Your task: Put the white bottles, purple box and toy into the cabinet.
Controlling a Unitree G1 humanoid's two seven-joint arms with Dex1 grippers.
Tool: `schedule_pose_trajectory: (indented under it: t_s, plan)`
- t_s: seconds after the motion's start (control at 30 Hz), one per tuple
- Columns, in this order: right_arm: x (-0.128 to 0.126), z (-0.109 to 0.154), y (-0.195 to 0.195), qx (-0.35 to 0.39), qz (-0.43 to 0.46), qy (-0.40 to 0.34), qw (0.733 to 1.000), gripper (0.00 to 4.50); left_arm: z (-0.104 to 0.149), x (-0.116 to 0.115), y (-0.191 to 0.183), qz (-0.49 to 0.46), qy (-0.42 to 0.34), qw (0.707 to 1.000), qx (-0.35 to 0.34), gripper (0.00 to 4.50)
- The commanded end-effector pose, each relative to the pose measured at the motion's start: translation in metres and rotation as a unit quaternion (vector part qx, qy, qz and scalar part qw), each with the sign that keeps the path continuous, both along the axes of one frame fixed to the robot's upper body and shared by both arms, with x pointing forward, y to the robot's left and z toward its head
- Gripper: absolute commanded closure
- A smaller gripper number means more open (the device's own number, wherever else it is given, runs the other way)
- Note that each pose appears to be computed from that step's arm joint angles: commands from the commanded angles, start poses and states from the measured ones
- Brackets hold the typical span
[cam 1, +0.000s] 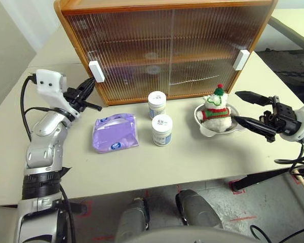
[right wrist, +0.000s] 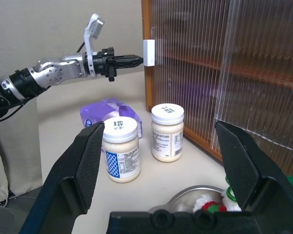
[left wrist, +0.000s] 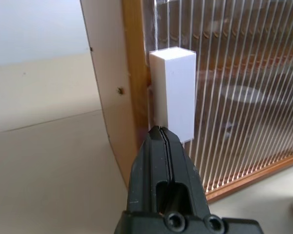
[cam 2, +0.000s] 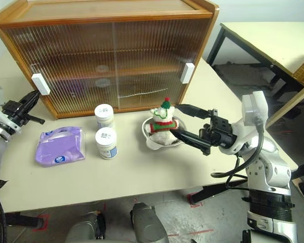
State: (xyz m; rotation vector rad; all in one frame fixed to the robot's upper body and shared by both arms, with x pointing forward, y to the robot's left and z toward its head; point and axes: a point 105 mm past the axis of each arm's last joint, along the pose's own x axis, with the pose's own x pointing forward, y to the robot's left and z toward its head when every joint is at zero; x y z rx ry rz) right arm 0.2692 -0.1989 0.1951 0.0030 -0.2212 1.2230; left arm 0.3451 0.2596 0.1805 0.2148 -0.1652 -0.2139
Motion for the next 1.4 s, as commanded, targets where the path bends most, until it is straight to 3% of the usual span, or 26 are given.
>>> schedule_pose_trajectory:
  t_s: [0.03, 0.3, 1.4]
  plan:
    - [-0.001, -0.002, 0.001, -0.006, 0.008, 0.003, 1.000, 0.00, -0.001, -0.001, -0.003, -0.007, -0.001, 1.000, 0.008, 4.46]
    - [-0.001, 0.000, -0.002, -0.010, 0.006, 0.002, 1.000, 0.00, 0.003, 0.009, -0.003, -0.016, -0.006, 1.000, 0.014, 4.46]
    - [-0.013, 0.004, 0.005, 0.012, -0.016, 0.001, 1.000, 0.00, -0.004, 0.039, -0.099, -0.159, 0.000, 0.987, -0.002, 4.46]
